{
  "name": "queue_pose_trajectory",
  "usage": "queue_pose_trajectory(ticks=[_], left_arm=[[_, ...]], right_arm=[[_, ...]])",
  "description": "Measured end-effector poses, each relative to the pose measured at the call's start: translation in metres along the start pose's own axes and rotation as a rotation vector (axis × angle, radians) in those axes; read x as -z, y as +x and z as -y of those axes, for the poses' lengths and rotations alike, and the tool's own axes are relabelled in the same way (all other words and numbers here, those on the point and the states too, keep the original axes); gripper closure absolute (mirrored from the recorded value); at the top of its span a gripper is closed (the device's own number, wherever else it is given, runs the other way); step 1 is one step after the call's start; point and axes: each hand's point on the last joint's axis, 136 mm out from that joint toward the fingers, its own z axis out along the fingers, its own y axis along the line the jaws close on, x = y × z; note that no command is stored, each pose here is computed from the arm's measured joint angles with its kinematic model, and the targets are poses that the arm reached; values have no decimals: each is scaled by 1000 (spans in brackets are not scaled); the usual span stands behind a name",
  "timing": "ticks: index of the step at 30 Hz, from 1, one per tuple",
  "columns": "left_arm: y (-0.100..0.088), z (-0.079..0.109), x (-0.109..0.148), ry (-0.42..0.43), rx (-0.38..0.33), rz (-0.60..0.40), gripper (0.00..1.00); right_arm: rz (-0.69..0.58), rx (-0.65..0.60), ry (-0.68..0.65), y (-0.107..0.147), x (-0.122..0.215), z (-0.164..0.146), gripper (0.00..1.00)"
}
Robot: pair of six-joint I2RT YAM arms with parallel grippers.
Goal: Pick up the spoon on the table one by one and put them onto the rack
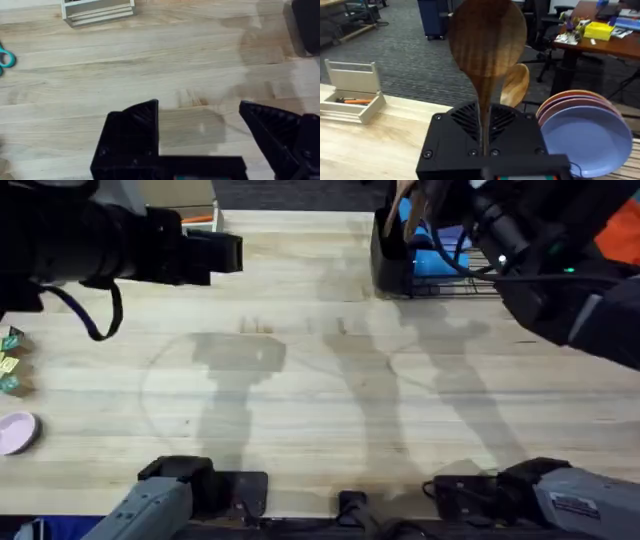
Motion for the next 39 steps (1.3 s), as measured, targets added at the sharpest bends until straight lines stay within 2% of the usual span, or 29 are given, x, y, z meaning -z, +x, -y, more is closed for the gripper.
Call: queue_pose_trajectory(ticks=[18, 24, 25, 35, 39], left_arm=[[-2, 0, 0, 0, 0, 8, 7], [-2, 0, 0, 0, 0, 7, 7], [-2, 0, 0, 0, 0, 7, 7], [-2, 0, 0, 0, 0, 7, 7], [-2, 0, 0, 0, 0, 8, 7]], right_arm=[[-62, -22, -2, 38, -21, -3, 970], [-146, -19, -1, 68, -27, -4, 970], [-180, -16, -1, 82, -30, -4, 969], [-323, -5, 4, 120, -24, -3, 970], [-336, -4, 5, 123, -23, -3, 970]])
